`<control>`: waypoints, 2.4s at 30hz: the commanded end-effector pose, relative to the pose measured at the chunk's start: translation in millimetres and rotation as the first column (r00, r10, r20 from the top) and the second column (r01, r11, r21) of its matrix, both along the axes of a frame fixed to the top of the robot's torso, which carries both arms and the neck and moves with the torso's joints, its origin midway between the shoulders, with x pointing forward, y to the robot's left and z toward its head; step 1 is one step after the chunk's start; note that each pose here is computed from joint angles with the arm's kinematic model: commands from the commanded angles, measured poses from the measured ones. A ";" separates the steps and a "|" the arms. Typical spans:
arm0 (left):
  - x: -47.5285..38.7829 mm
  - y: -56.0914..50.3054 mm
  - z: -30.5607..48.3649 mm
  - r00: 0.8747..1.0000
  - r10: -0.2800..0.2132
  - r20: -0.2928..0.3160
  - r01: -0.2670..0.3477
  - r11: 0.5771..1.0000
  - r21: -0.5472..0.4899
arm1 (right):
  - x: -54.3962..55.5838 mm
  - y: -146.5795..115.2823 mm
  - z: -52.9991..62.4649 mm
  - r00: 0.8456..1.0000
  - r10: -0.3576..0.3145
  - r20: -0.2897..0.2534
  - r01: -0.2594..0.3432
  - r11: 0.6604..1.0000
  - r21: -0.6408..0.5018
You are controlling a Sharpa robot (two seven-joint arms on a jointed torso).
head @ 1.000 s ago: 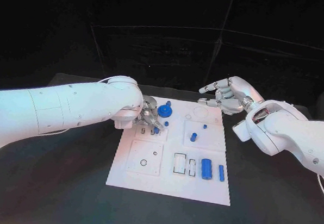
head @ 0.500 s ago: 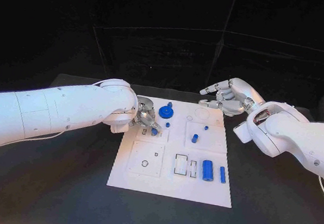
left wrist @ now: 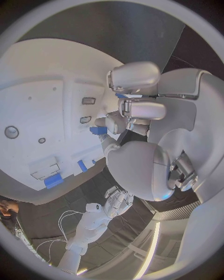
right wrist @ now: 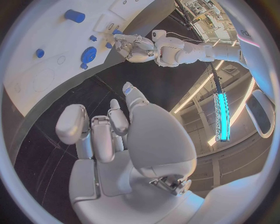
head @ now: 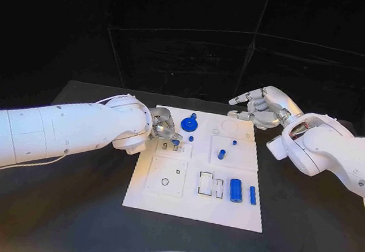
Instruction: Assemble the parts on the task board
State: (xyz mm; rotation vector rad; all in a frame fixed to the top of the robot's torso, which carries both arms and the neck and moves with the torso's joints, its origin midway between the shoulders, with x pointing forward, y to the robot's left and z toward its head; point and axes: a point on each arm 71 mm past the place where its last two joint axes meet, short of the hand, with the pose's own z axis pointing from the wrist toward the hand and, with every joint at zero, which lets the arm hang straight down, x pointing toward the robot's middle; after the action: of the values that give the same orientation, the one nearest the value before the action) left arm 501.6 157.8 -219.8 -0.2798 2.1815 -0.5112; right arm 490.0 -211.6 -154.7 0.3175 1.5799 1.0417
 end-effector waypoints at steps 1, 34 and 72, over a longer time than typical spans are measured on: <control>2.1 0.1 4.5 0.992 0.013 0.128 -0.011 1.000 -0.020 | -0.2 -0.1 1.8 1.000 0.008 0.009 -0.008 1.000 0.001; -8.2 -1.2 -21.3 0.998 -0.042 0.046 0.038 0.995 0.092 | 1.1 -1.4 1.1 1.000 0.007 0.008 -0.007 1.000 -0.001; -8.4 -0.9 -24.6 0.999 -0.043 -0.002 0.043 0.994 0.098 | 0.8 0.8 0.7 1.000 0.010 -0.006 -0.010 1.000 0.013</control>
State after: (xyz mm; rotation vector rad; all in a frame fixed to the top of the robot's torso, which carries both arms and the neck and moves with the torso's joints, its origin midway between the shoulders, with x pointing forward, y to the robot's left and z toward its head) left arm 496.0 157.3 -239.6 -0.1847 2.1673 -0.4377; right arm 490.9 -212.3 -155.5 0.3268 1.5842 1.0474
